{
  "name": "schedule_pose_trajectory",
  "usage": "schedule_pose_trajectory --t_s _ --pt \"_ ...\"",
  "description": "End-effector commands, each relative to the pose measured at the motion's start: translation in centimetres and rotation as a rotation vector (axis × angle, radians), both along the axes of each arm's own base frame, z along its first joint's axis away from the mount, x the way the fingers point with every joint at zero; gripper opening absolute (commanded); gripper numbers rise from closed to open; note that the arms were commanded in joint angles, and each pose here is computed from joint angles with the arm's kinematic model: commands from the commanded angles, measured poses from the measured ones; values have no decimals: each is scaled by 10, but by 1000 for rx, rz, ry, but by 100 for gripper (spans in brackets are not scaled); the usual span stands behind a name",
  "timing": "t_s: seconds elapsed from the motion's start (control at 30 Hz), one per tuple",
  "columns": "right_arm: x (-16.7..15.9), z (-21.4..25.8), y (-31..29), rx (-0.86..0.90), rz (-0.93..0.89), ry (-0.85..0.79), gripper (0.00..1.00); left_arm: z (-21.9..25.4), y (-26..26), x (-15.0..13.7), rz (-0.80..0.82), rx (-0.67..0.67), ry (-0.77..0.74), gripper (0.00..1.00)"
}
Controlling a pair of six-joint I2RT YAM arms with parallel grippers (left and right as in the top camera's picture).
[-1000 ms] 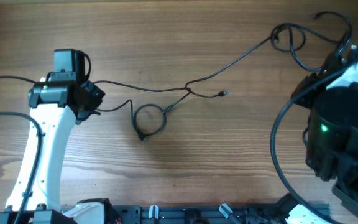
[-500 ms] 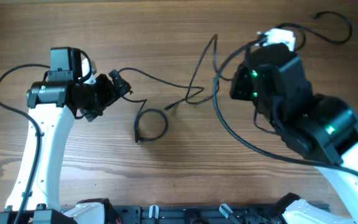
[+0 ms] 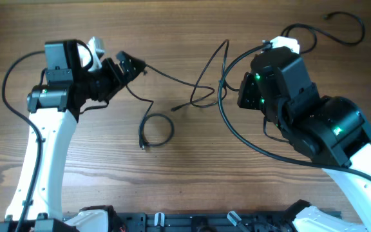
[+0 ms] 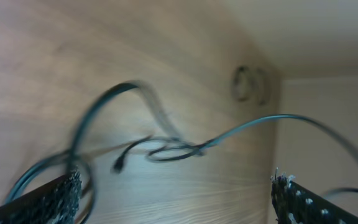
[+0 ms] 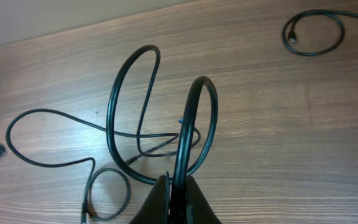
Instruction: Untangle cables
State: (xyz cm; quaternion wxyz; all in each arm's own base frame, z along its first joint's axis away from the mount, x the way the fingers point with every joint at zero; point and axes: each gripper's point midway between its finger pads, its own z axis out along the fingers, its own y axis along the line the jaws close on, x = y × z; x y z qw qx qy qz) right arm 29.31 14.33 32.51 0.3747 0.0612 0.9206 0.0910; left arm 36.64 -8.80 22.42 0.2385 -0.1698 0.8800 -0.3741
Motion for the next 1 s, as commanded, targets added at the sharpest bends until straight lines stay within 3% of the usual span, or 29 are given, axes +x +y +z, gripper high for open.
schedule_pose_trajectory --t_s 0.0,0.1,0.23,0.33,0.47,0.53,0.73,0.8,0.93,0.97 --pt "3 6 -2 12 -20 -19 4 46 -16 -9 -5 -168 -44 100" --pt "2 9 14 91 24 -8 4 49 -33 -16 76 -338 134 100" --pt "-4 13 36 181 118 16 4 52 -67 -28 97 -445 288 99" --pt "-18 16 64 255 287 56 4 68 -94 -28 6 -455 205 99" --pt "-46 21 93 326 534 103 4 79 -98 -15 94 -527 222 89" --pt "-57 25 103 351 636 111 4 81 -98 -13 110 -542 228 90" --pt "-65 27 109 378 690 123 4 74 -98 -9 121 -538 246 89" --pt "-65 27 109 378 690 122 4 69 -99 -6 125 -535 260 71" --pt "-53 23 100 322 622 93 4 62 -99 -4 129 -530 276 12" --pt "-39 18 86 258 528 68 5 62 -99 -4 127 -529 274 4"
